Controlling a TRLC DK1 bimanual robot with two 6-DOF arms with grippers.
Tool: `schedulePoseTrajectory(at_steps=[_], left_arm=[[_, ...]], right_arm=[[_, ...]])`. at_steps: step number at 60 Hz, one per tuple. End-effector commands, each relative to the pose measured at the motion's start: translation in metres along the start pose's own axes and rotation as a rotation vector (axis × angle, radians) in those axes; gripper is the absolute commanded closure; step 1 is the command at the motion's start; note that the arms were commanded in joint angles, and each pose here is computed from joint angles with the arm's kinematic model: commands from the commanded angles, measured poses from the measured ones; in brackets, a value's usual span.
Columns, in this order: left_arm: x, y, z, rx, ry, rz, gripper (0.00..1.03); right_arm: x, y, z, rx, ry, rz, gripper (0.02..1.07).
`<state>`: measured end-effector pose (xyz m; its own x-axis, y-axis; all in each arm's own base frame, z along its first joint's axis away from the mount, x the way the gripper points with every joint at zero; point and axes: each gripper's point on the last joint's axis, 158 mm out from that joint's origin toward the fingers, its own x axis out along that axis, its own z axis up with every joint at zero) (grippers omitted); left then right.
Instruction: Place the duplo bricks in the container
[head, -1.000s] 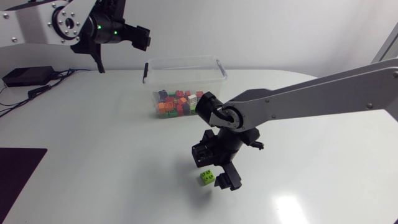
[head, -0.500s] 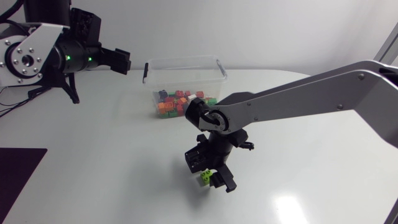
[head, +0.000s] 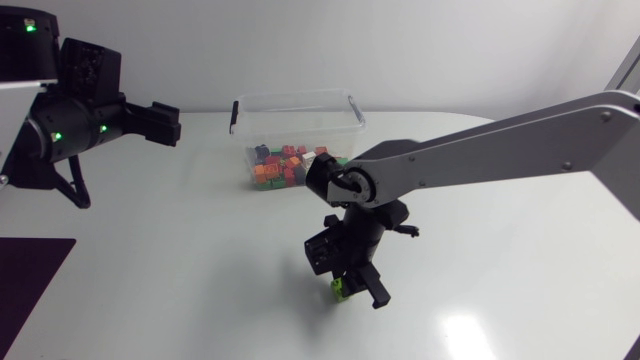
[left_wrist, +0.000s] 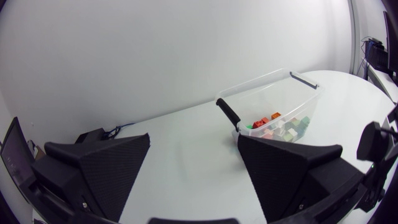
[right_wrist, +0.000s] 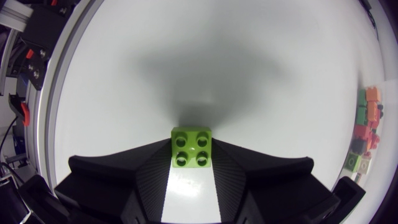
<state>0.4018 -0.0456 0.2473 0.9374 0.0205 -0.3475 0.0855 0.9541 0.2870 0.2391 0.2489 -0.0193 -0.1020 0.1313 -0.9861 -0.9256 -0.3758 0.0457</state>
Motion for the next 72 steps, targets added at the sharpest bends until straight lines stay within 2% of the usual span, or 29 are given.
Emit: schedulePoseTrajectory(at_steps=[1,12,21,47,60,72], left_arm=[[-0.013,0.005,-0.014,-0.033,-0.002,0.015,0.05],[-0.032,0.009,-0.039,-0.034,-0.002,0.029,0.05],[-0.046,0.004,-0.061,-0.034,-0.004,0.021,0.05],[-0.078,0.0,-0.086,-0.046,-0.063,0.016,0.06],[-0.091,0.001,-0.103,-0.06,-0.09,0.029,0.06],[-0.098,-0.003,-0.122,-0.107,-0.088,0.018,0.07]], right_arm=[[-0.047,-0.024,0.002,0.038,-0.068,-0.1,0.87],[-0.109,-0.053,-0.004,0.161,-0.209,-0.216,0.87],[-0.152,-0.088,-0.017,0.32,-0.357,-0.33,0.87],[-0.248,-0.184,-0.02,0.592,-0.701,-0.696,0.87],[-0.276,-0.229,-0.024,0.699,-0.809,-0.843,0.86],[-0.276,-0.263,-0.03,0.762,-0.852,-0.928,0.86]])
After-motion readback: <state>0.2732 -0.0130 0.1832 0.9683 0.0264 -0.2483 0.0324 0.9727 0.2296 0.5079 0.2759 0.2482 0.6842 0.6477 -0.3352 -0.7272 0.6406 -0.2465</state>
